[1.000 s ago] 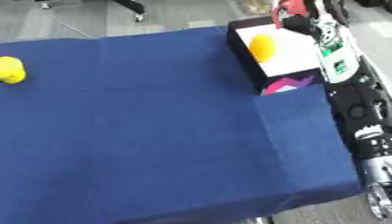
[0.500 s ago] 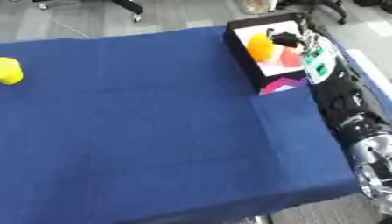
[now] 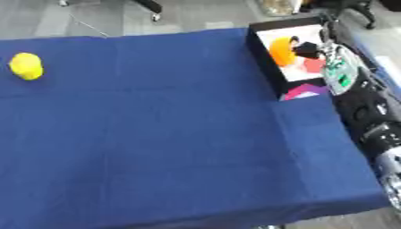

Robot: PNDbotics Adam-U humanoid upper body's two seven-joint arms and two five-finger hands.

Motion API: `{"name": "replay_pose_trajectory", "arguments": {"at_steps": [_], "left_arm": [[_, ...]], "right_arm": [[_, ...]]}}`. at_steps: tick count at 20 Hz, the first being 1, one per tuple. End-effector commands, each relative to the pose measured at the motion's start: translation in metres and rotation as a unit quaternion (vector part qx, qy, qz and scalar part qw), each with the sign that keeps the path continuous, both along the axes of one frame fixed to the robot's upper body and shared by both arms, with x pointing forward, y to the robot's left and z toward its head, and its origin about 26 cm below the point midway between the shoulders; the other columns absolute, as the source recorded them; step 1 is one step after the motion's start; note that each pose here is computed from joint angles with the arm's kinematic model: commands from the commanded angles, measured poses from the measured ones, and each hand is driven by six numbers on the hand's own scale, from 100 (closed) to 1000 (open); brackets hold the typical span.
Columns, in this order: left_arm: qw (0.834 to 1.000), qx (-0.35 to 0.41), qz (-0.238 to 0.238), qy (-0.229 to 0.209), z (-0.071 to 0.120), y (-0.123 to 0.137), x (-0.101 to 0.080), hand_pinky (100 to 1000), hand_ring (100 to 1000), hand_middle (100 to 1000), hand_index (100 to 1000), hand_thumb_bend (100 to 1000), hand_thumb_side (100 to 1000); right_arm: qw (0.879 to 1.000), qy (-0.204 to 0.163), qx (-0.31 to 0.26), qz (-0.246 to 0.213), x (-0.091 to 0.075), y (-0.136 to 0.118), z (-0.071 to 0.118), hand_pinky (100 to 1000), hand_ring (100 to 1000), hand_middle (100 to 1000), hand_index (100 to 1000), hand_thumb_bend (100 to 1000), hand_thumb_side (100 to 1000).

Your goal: Pick up the objects with one hand, pass them to the other hand, and then place them into the box on the other side of the table.

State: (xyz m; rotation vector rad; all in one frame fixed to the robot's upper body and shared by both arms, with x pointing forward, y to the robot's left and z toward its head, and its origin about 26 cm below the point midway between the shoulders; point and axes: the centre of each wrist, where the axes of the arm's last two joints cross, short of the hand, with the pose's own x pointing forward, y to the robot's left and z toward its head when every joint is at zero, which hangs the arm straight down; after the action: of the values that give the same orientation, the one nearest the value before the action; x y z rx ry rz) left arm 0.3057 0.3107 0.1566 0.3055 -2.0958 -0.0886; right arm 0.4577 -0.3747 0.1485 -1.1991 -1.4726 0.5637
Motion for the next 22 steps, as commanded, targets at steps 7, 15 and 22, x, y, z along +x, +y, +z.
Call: {"name": "replay_pose_trajectory", "arguments": {"at_steps": [7,15,22], "left_arm": [[0.986,0.149,0.08,0.013,0.036,0.031,0.028,833,762,762,833,545,709],[0.901,0.363,0.182,0.151,0.048,0.075,0.077,845,782,790,879,619,654],[0.785,0.511,0.228,0.264,0.044,0.104,0.119,853,799,811,903,670,552]], "right_arm": [[0.974,-0.192,-0.003,0.124,-0.043,0.013,0.034,903,877,855,978,147,336],[0.934,-0.253,0.034,0.248,-0.117,0.074,0.057,888,842,814,967,101,302],[0.911,-0.253,0.018,0.324,-0.14,0.101,0.06,888,837,809,969,100,289]]}}
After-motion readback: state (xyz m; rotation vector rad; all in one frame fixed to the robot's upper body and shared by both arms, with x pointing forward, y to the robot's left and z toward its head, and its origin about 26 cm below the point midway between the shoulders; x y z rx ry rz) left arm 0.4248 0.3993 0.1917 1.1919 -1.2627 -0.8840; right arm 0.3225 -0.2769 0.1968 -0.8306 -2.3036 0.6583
